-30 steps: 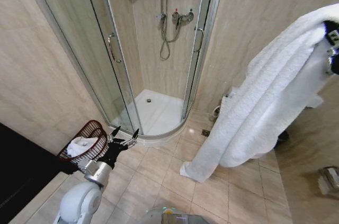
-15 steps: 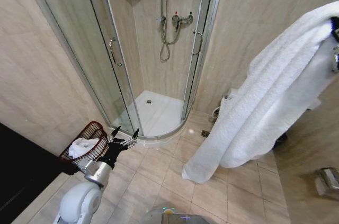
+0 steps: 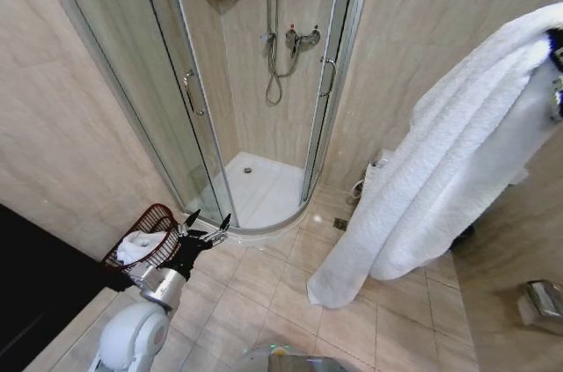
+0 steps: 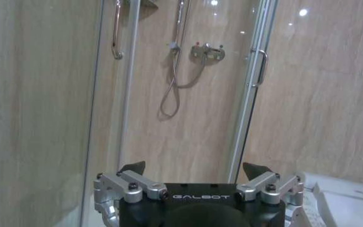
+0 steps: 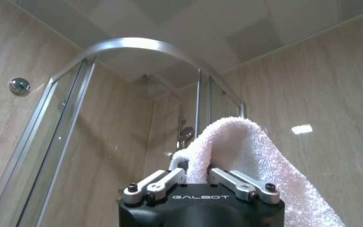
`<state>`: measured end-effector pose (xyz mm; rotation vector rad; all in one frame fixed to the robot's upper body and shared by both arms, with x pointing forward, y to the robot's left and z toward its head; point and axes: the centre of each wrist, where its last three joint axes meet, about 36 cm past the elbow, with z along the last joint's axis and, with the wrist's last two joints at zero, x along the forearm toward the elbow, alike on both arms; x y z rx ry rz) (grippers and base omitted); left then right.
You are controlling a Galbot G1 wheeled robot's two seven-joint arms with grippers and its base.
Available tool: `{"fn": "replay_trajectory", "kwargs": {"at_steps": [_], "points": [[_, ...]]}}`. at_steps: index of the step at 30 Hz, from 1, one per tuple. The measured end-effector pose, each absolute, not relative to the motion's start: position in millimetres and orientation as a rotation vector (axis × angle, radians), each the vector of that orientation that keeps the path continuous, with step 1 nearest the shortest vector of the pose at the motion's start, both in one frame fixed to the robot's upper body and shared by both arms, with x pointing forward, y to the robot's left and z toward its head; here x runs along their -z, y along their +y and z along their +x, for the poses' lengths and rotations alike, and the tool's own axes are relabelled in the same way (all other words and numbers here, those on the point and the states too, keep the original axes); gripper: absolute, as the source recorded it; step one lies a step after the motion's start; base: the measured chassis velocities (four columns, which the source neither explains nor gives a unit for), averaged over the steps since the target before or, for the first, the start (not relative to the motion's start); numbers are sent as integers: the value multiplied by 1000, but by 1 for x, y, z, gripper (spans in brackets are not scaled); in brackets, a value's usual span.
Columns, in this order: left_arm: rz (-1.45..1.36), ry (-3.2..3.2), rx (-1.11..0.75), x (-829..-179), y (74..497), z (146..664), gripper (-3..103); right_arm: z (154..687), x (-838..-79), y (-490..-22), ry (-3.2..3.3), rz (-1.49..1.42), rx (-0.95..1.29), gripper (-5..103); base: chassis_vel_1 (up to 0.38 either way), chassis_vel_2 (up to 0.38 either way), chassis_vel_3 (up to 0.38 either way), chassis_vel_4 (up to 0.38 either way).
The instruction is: Discard the used towel into the hamper.
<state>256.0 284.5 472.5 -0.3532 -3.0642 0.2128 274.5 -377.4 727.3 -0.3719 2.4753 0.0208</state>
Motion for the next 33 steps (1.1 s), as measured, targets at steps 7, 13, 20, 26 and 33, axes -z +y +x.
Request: {"fn": "replay_trajectory", "kwargs": {"at_steps": [7,13,20,26,33], "points": [[-353,-3064,-213,-472,285,256,100,274,-725,-377,2478,-370,-28,3,0,0,0,0],[-353,-3064,-213,-472,285,256,100,274,-725,-377,2478,-371,-27,3,0,0,0,0],[-353,-3064,-213,-472,285,256,100,274,-726,-376,2478,-376,-24,3,0,0,0,0],[-353,-3064,-213,-472,285,256,100,275,-728,-376,2476,-384,-18,3,0,0,0,0],[-353,-3064,-213,-472,285,256,100,275,-731,-375,2472,-414,-46,3,27,28,32,29]]}}
